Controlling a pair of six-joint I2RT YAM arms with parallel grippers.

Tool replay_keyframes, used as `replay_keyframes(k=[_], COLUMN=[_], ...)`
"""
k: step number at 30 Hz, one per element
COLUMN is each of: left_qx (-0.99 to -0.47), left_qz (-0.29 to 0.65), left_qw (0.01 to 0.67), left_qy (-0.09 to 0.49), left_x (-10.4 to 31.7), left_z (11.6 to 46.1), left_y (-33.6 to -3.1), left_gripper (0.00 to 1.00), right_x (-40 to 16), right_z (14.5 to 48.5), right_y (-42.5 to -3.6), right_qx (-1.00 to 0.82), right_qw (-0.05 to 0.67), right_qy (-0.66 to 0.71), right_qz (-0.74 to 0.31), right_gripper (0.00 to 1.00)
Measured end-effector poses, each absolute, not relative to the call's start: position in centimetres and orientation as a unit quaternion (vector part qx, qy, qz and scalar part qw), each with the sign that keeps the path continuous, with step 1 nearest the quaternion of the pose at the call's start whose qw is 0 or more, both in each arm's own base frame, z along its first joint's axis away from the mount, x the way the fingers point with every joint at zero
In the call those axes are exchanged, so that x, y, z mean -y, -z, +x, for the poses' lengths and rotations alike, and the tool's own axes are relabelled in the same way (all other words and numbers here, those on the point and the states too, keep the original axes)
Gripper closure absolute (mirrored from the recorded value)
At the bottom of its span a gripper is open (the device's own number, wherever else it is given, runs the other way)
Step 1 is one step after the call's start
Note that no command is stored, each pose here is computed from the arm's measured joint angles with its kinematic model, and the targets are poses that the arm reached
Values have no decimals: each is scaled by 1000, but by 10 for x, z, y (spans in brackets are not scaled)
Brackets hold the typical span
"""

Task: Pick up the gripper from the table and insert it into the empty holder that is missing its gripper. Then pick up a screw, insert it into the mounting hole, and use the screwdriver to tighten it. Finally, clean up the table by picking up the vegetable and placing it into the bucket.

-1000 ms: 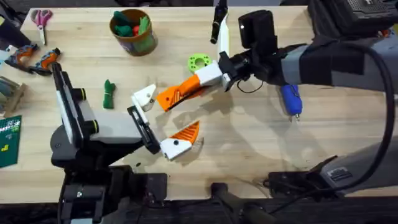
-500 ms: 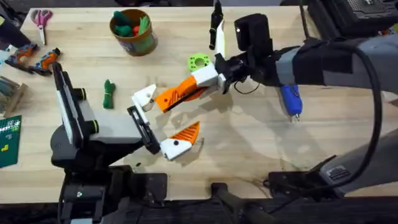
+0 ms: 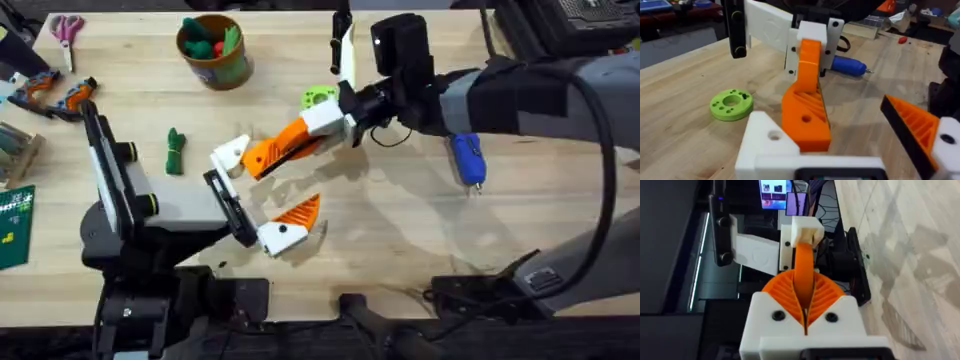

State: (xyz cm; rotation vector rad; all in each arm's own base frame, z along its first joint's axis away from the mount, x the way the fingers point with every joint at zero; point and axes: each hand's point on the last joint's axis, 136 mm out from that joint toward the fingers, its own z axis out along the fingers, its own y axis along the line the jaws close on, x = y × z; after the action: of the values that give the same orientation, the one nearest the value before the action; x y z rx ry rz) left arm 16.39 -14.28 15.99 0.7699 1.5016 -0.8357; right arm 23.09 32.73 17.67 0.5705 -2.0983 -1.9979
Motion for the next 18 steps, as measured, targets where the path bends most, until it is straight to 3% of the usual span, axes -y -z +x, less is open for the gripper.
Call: replay_keyframes(k=[18], left_qx=[-647], left_qz=[326], left_qw=[588], left_qy=[359], left_x=[142], left_z=[165], left_y=[-160], left_gripper=[14], right_x=[-335], right_z=[239], right_y=[-166], right_qx=[702], right_qw=[110], right_qy=[677], right_qz=[193], right_gripper=[992])
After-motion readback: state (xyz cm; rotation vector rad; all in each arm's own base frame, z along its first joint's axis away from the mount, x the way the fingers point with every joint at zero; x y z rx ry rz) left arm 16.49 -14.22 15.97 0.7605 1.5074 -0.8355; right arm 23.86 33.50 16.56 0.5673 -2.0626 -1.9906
